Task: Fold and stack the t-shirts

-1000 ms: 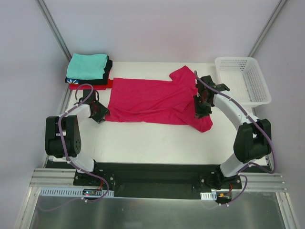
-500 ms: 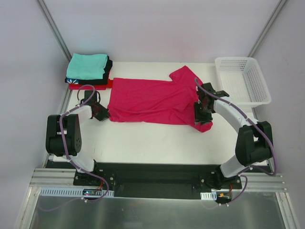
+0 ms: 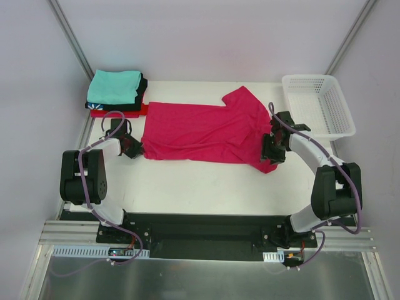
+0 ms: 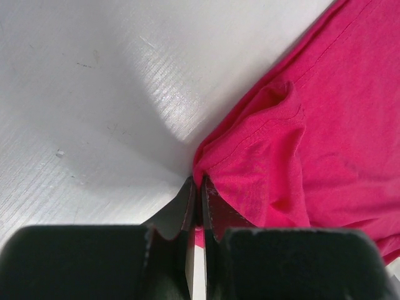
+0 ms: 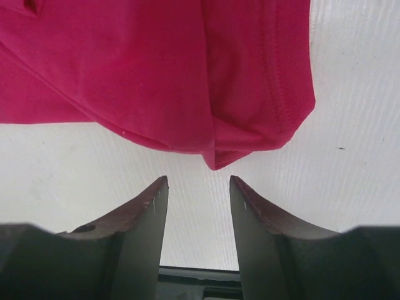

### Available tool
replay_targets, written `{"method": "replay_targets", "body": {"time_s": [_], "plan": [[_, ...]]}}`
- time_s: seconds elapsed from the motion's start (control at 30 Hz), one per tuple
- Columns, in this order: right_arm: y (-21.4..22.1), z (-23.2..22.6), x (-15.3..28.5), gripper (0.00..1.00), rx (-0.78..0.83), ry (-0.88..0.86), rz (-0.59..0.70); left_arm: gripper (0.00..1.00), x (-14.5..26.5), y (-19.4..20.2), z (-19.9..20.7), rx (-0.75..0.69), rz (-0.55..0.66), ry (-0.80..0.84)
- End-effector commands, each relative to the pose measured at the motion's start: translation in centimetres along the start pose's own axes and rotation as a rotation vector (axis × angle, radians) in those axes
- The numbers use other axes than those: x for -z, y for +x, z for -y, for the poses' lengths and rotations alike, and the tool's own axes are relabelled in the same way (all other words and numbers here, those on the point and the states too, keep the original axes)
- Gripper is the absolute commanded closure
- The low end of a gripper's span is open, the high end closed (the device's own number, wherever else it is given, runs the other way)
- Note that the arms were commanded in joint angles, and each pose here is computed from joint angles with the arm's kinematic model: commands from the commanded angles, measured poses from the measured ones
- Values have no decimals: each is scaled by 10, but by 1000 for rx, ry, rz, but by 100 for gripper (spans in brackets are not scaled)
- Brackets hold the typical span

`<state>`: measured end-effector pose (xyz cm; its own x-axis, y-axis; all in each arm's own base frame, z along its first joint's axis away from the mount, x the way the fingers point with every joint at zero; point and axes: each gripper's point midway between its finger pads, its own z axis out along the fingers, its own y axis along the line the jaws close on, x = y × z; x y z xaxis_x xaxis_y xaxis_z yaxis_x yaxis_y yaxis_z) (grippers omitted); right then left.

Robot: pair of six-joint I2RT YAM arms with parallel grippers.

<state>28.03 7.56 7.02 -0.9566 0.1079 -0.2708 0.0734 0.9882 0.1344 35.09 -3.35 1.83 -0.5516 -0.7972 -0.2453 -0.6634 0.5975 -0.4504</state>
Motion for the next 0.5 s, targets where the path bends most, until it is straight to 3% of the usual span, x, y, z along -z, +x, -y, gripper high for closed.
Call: {"method": "replay_targets", "body": {"time_s": [0.0, 0.27, 0.47], "plan": [[-18, 0, -3, 53, 3, -30, 26, 100, -1, 18, -18, -27, -53, -51], [-26, -6, -26, 59, -35, -87, -22, 100, 3, 16, -15, -35, -48, -47], [-29, -3, -38, 97, -40, -67, -50, 100, 5, 15, -14, -40, -48, -49]]}}
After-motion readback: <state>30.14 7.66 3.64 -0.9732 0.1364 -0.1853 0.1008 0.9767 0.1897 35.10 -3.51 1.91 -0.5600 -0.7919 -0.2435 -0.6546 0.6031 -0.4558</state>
